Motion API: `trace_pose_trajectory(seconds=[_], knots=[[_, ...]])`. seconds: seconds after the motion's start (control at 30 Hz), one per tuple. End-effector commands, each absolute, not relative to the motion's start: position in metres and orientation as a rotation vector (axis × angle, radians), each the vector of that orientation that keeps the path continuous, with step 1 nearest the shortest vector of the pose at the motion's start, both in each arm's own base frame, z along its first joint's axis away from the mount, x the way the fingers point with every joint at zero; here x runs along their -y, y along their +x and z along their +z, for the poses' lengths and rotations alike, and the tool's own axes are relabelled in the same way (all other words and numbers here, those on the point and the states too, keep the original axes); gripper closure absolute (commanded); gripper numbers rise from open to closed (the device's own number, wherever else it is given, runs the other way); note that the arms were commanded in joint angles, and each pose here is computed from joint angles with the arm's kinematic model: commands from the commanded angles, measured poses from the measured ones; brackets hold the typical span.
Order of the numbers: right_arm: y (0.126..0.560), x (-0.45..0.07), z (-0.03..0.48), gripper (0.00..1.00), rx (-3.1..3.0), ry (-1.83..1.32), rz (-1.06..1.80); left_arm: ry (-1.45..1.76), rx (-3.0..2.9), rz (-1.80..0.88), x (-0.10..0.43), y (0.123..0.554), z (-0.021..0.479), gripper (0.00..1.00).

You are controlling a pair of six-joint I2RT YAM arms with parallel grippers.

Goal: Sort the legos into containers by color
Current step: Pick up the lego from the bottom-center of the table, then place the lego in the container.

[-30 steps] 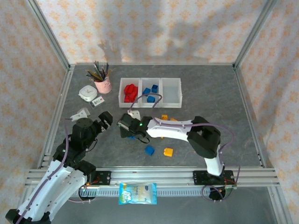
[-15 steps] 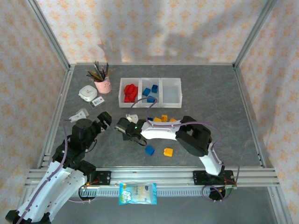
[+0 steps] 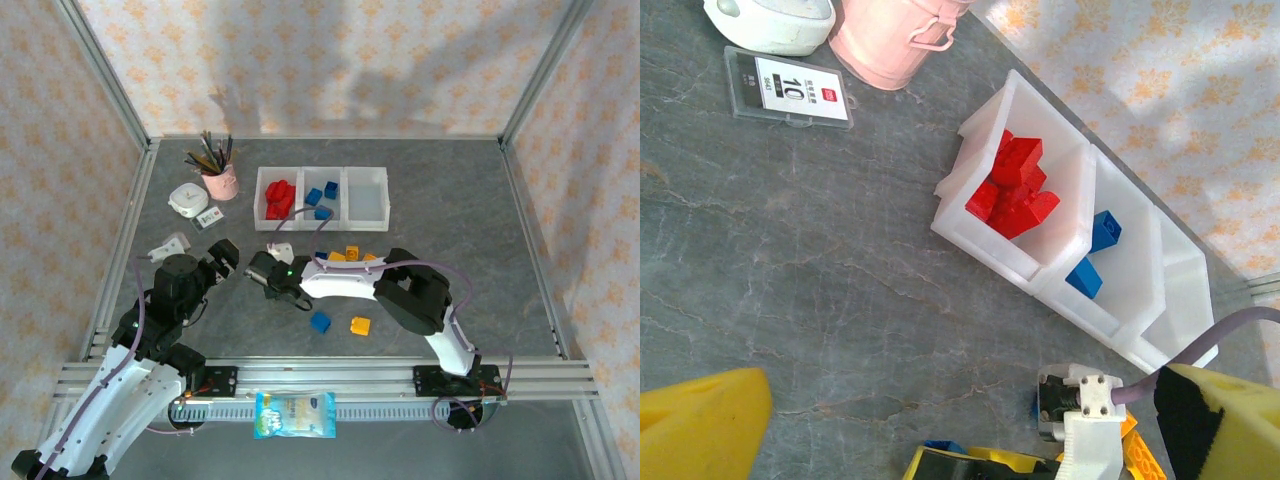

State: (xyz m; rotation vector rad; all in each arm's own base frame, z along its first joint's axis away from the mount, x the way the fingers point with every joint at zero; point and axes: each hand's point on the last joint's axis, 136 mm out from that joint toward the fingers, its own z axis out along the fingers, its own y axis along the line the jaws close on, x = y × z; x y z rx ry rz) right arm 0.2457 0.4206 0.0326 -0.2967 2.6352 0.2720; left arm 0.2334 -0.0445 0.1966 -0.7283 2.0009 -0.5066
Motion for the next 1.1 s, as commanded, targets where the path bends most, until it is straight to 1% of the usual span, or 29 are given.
trace_pose_trajectory(seconds=[0.0, 0.17, 0.33, 0.5, 0.63, 0.8, 0.93, 1.07], knots=[[0.258, -0.419, 0.079, 0.54, -2.541, -0.282, 0.297, -0.724, -2.01, -0.488, 0.043, 0.233, 0.197, 0.01], [0.285, -0.399, 0.118, 0.54, -2.478, -0.235, 0.309, -0.684, -2.006, -0.525, 0.051, 0.24, 0.208, 0.01], [0.338, -0.36, 0.144, 0.53, -2.411, -0.152, 0.254, -0.624, -2.007, -0.595, 0.069, 0.255, 0.216, 0.01], [0.393, -0.334, 0.148, 0.53, -2.39, -0.099, 0.2, -0.563, -2.001, -0.67, 0.089, 0.274, 0.224, 0.01], [0.435, -0.325, 0.139, 0.53, -2.389, -0.083, 0.138, -0.534, -2.014, -0.678, 0.099, 0.29, 0.224, 0.01], [0.475, -0.321, 0.123, 0.53, -2.402, -0.046, 0.11, -0.493, -2.031, -0.681, 0.109, 0.305, 0.222, 0.01], [0.493, -0.321, 0.123, 0.45, -2.398, -0.024, 0.099, -0.478, -2.034, -0.669, 0.111, 0.31, 0.223, 0.01], [0.493, -0.321, 0.135, 0.37, -2.384, -0.025, 0.121, -0.466, -2.032, -0.668, 0.112, 0.311, 0.225, 0.01]])
